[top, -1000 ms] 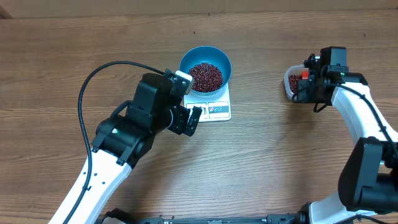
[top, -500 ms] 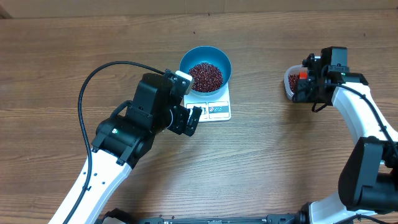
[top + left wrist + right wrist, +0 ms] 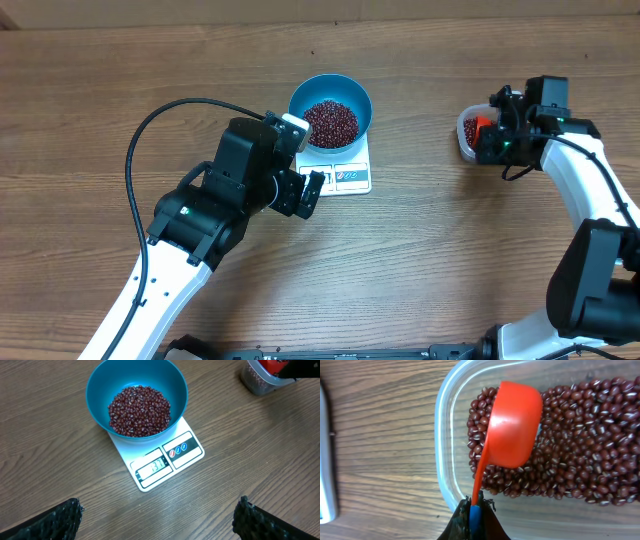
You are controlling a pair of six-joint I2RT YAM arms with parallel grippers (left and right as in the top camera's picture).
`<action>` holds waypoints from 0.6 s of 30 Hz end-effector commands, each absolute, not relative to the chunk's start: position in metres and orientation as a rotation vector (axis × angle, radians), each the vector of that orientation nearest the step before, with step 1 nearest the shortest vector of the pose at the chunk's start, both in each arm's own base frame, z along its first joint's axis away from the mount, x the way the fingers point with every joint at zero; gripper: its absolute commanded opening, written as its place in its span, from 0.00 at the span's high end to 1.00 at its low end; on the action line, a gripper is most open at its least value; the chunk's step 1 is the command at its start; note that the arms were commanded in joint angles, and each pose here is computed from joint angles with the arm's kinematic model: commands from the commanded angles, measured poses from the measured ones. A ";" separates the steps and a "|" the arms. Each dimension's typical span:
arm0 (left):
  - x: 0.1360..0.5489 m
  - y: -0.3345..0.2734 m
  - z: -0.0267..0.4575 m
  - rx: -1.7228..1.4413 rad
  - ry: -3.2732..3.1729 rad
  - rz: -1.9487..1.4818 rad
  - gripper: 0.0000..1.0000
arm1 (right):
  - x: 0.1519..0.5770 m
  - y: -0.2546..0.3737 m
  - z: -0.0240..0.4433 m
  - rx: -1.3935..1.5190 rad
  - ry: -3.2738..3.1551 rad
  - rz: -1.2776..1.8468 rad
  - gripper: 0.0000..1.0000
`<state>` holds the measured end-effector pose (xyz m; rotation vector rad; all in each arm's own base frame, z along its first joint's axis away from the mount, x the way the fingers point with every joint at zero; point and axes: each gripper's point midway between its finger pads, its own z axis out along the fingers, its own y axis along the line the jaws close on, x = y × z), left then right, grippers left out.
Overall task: Scoop item into bowl and weigh 150g on scale
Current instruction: 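Lower the scoop into the beans and drag to fill it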
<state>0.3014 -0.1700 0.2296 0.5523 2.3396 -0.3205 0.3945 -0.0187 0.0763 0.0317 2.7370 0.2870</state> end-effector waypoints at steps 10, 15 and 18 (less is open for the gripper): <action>0.301 -0.169 0.224 0.578 2.347 -0.314 0.00 | 0.385 -0.025 0.091 0.085 2.648 0.634 0.96; 0.301 -0.169 0.224 0.578 2.347 -0.314 0.00 | 0.380 -0.039 0.089 0.147 2.655 0.631 0.96; 0.301 -0.169 0.224 0.578 2.347 -0.314 0.00 | 0.377 -0.045 0.089 0.176 2.656 0.630 0.96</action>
